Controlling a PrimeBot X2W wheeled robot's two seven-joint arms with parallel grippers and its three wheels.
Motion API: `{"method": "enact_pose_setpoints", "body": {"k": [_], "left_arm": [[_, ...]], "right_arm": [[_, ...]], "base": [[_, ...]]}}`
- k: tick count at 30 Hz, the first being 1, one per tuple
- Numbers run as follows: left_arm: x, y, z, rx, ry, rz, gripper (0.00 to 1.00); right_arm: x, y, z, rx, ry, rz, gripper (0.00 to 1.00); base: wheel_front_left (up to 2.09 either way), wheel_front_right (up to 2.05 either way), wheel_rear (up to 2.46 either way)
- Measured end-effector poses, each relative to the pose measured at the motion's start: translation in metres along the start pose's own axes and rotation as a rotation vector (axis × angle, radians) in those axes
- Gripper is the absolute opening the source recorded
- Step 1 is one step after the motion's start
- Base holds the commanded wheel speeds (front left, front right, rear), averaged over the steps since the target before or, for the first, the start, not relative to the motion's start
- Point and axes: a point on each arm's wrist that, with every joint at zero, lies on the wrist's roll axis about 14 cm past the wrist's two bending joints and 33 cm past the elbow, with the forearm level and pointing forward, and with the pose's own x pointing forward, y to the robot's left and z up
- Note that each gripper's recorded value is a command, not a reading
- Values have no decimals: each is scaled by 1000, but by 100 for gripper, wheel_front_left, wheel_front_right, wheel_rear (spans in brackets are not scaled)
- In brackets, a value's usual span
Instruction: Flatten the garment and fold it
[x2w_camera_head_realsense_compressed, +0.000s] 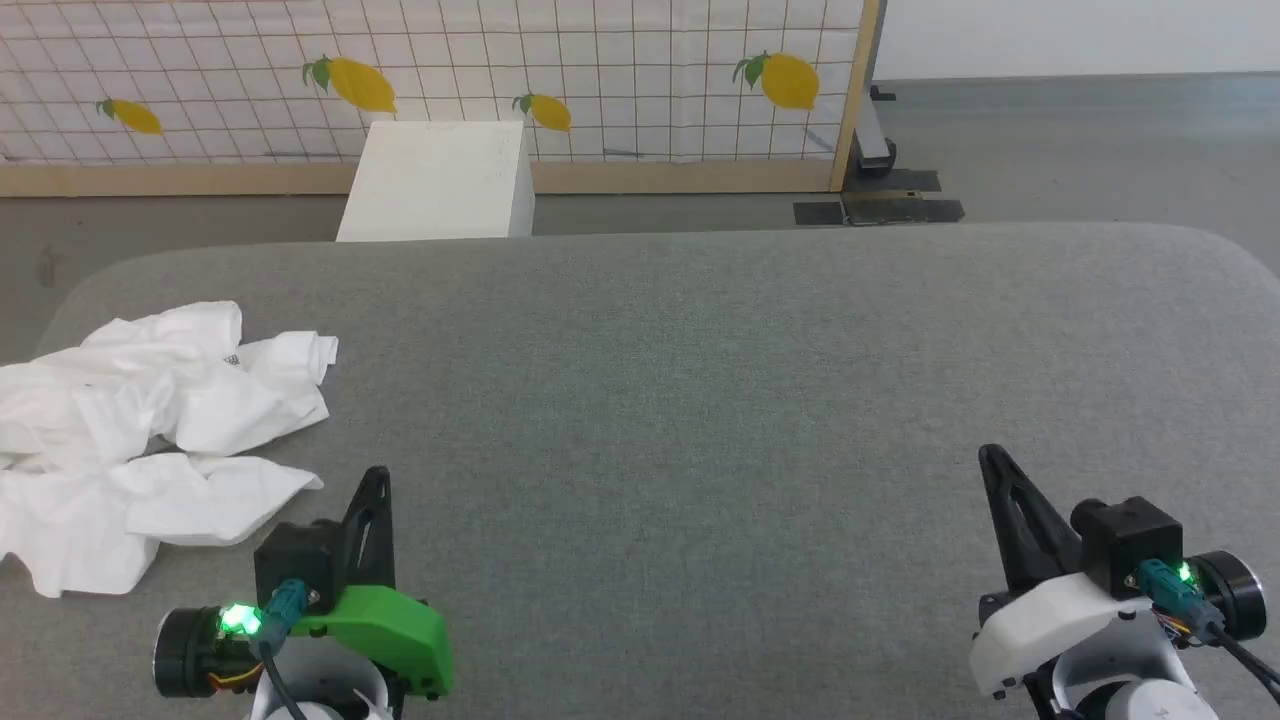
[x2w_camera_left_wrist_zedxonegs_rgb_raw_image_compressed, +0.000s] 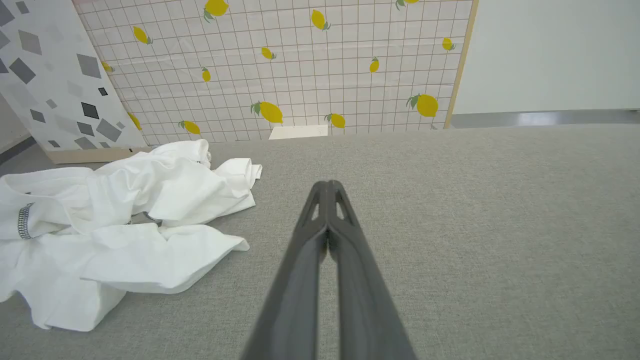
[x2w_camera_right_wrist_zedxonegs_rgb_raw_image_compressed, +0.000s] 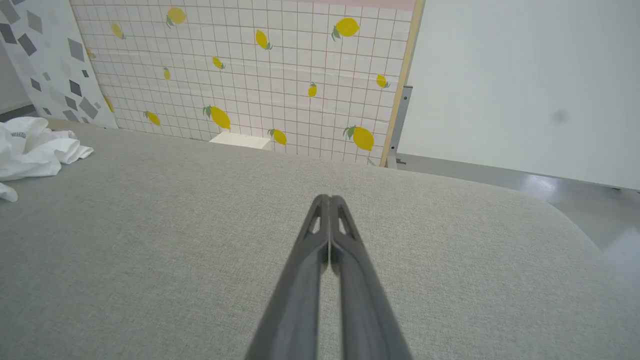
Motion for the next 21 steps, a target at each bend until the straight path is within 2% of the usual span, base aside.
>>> {"method": "enact_pose_setpoints", "body": {"k": [21], "left_arm": [[0,0,0,0,0,0,0]], "right_arm": [[0,0,0,0,0,0,0]], "base": [[0,0,0]]}}
